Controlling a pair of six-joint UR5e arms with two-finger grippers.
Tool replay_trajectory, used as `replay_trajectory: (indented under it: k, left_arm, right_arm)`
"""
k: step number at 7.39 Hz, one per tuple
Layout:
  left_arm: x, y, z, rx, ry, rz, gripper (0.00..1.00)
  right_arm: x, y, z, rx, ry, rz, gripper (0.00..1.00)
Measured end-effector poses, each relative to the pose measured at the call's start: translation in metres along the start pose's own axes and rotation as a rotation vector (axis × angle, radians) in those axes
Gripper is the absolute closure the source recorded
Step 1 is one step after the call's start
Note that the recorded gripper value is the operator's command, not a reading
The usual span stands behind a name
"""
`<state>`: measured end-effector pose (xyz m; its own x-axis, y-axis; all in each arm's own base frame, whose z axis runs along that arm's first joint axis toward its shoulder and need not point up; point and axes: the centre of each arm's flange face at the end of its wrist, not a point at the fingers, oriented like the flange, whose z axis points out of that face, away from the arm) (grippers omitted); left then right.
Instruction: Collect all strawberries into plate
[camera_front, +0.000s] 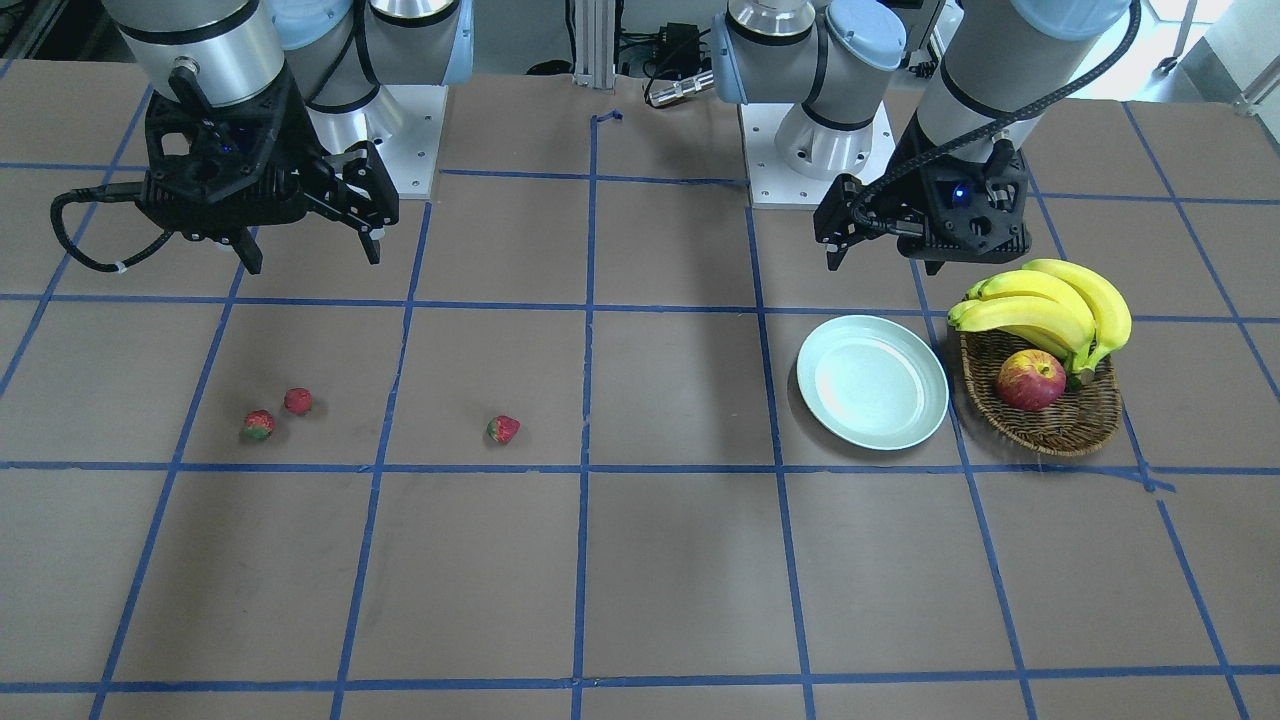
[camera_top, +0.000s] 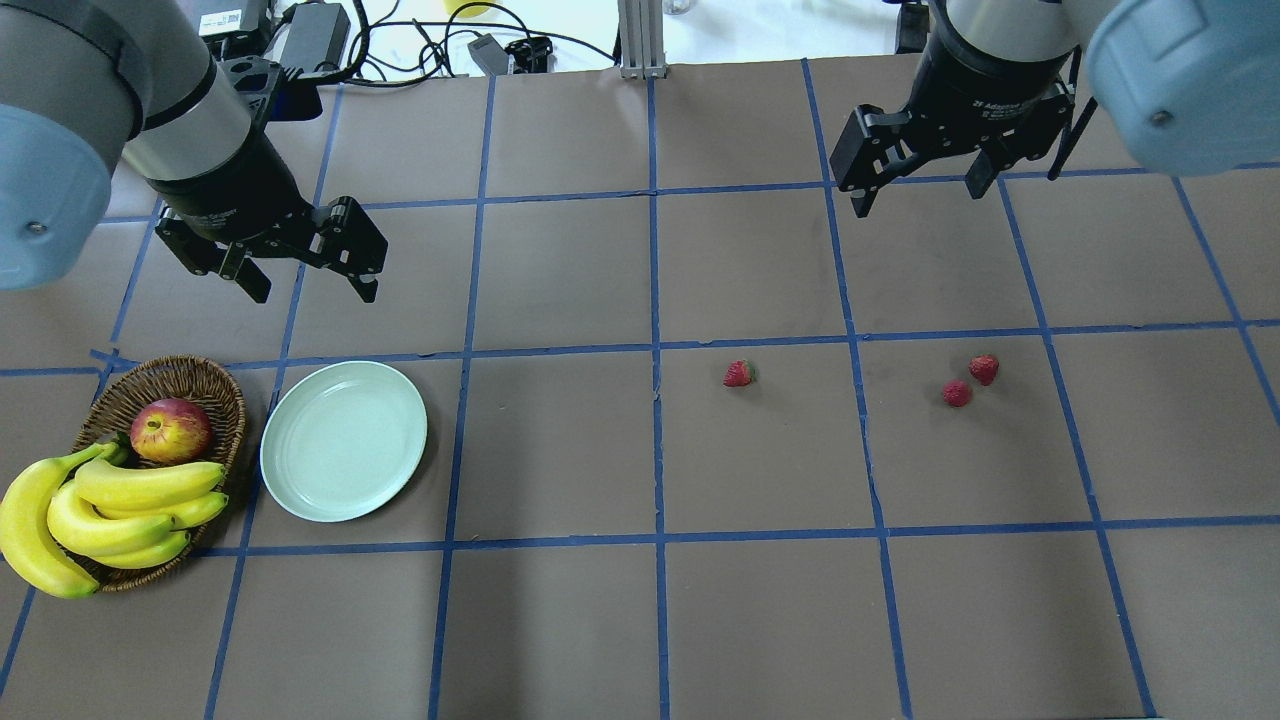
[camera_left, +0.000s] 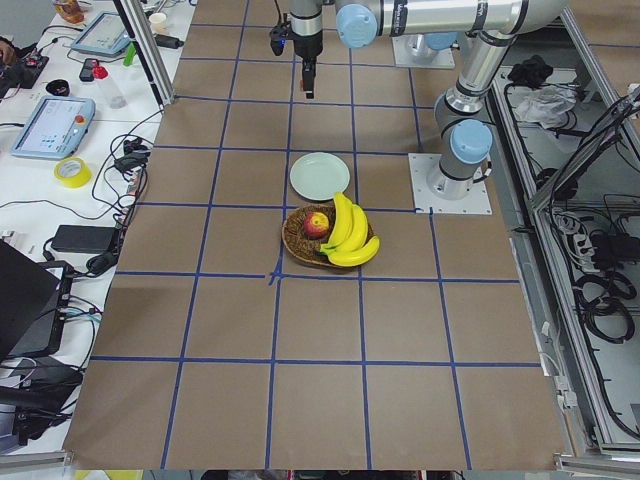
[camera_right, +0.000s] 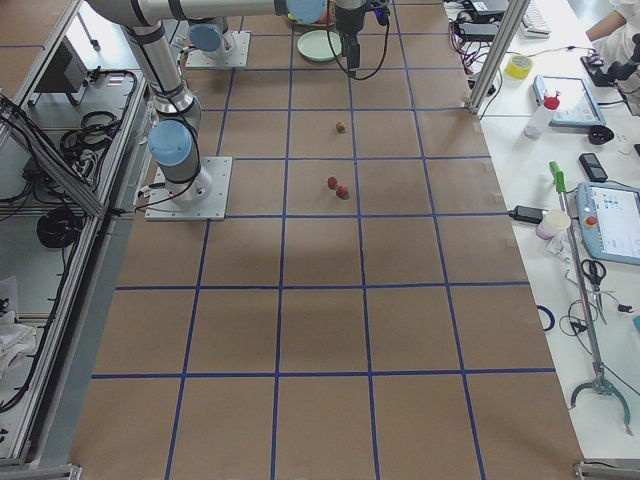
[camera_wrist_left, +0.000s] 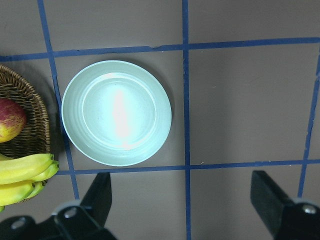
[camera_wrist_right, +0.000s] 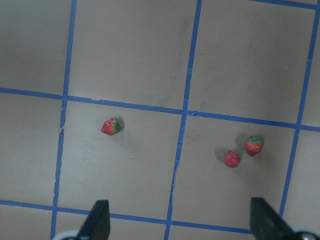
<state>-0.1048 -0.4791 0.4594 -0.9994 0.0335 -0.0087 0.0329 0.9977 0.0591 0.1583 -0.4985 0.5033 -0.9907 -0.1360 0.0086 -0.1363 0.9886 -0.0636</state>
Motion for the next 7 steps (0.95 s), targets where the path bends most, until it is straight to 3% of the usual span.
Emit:
replay_trajectory:
  k: [7]
  left_arm:
    - [0.0, 0.0001, 0.0022, -0.005, 0.0, 0.0, 0.0]
  right_arm:
    - [-0.0013, -0.0022, 0.0037, 0.001, -0.002, 0.003, 0.0]
